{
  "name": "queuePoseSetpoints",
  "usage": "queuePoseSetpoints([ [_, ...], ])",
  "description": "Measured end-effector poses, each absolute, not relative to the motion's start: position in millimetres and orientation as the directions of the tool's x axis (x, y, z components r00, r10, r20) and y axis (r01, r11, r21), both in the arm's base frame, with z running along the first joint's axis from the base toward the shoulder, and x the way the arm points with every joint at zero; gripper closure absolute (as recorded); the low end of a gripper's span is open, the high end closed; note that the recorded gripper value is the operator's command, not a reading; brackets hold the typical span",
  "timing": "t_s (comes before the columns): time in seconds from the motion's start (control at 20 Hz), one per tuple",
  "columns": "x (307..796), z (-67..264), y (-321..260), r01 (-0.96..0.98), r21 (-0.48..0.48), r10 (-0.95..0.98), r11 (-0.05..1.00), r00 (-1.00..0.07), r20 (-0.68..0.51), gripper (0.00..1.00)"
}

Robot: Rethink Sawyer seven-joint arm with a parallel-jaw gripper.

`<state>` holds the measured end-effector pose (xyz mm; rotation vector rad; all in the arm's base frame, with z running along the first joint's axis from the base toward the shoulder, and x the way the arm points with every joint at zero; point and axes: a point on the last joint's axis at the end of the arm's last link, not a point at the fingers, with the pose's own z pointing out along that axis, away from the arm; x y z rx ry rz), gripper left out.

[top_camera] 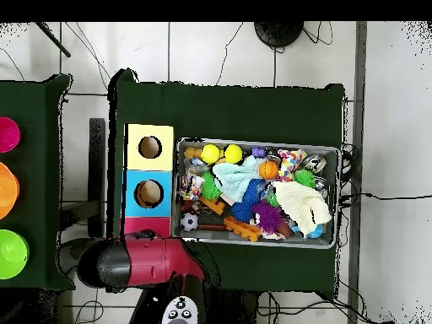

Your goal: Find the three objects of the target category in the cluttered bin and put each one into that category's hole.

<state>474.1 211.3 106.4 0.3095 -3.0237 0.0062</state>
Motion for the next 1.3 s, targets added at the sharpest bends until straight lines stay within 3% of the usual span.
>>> queuePoseSetpoints([
  [0.75,474,105,206,-0.185,0.032,-0.187,0.982,-0.977,0.098,0.00],
  [0.8,475,106,206,-0.183,0.034,-0.185,0.983,-0.978,0.096,1.00],
  [1.3,482,116,201,-0.173,0.032,-0.175,0.984,-0.982,0.070,1.00],
])
